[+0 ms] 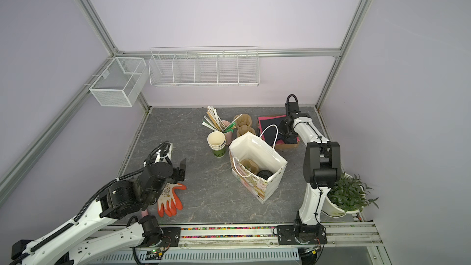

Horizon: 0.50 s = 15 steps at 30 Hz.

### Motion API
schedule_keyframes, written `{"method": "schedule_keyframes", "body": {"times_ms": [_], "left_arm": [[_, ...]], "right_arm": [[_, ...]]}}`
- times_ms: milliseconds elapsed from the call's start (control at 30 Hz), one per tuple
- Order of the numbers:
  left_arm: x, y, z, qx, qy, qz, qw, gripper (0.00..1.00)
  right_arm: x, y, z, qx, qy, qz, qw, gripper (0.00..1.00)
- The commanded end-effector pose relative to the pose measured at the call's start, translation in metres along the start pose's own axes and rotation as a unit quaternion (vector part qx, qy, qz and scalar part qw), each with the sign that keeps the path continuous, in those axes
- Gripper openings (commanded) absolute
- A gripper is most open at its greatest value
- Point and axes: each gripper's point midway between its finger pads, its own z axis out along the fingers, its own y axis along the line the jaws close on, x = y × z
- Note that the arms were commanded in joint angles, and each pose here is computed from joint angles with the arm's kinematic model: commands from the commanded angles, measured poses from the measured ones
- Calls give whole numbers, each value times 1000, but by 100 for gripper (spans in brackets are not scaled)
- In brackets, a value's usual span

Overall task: Pack a coffee takeout order
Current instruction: Pick up the napkin from the napkin box.

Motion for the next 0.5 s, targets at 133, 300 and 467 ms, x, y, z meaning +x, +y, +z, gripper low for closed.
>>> {"method": "schedule_keyframes", "body": {"times_ms": [133, 300, 467], "left_arm": [[5, 0, 2, 0, 6, 6, 1000, 96], [5, -1, 2, 1, 6, 5, 1000, 97], [5, -1, 2, 4, 6, 4, 1000, 97]], "right_arm": [[-15, 8, -40, -45, -43, 26, 998, 7], [-19, 16, -60, -68, -55, 26, 996, 7], [-28, 24, -100, -102, -99, 30, 989, 7]]}}
